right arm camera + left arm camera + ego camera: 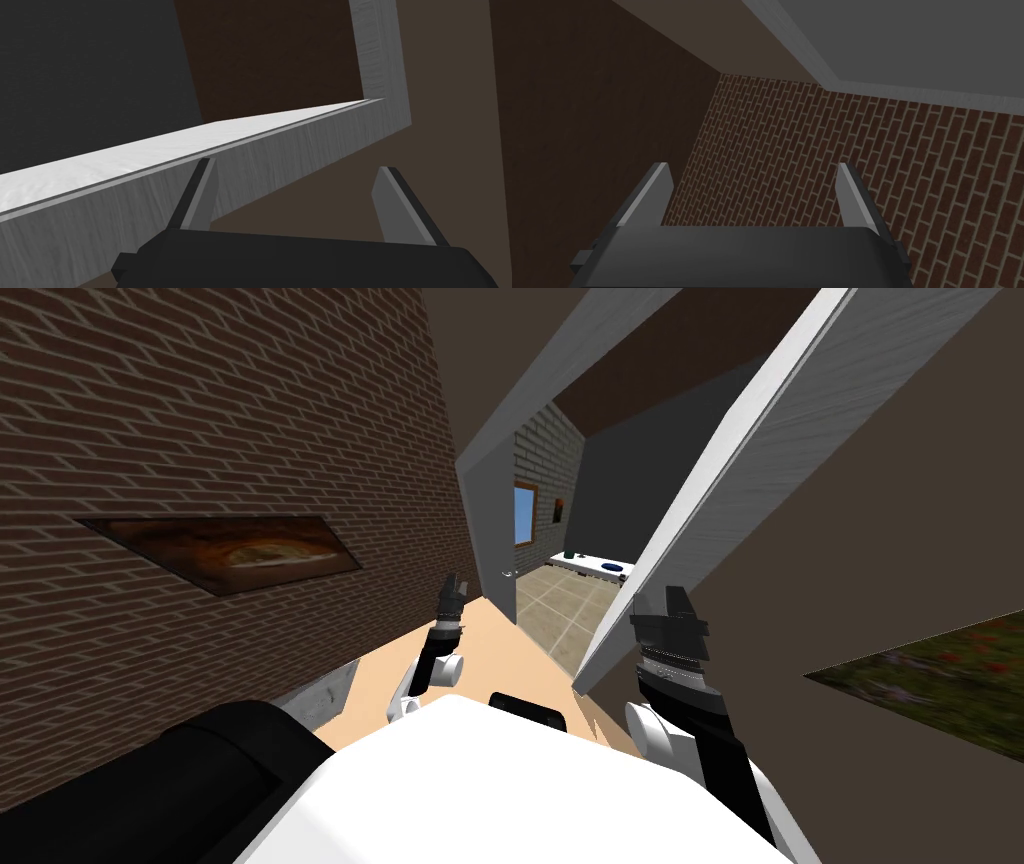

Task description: Push the door open

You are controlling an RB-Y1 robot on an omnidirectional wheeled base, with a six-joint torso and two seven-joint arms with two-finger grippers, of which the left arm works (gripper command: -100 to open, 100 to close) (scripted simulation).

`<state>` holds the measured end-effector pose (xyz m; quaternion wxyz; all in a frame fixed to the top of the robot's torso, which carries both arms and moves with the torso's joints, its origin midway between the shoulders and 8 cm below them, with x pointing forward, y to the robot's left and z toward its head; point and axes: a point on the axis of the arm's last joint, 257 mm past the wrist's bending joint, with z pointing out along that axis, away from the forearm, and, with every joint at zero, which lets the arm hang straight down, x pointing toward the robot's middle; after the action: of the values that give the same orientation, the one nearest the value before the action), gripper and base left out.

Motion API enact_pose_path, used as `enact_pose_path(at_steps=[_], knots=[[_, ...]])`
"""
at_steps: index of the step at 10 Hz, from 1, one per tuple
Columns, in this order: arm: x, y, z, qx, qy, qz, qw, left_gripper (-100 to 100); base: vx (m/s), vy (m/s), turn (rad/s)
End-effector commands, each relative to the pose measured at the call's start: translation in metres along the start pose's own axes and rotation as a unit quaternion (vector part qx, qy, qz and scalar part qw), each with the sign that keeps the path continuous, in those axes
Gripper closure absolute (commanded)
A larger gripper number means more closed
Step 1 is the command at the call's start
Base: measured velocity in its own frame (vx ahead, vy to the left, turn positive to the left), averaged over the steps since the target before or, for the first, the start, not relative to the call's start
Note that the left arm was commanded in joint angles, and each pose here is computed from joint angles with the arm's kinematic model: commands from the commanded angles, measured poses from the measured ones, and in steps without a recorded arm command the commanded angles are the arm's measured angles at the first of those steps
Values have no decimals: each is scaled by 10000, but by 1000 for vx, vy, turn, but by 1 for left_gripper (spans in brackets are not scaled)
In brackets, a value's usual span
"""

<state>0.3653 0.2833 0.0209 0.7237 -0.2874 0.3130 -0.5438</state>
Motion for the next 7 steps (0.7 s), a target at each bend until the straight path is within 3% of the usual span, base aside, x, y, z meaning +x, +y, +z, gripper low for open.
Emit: enact_pose_path(at_steps=[1,7], knots=[[37,103,-14,-58,31,-11,10000,-100,57,106,-90],[116,534,-75,-335,141,-57,9993,-100,69,92,-108]])
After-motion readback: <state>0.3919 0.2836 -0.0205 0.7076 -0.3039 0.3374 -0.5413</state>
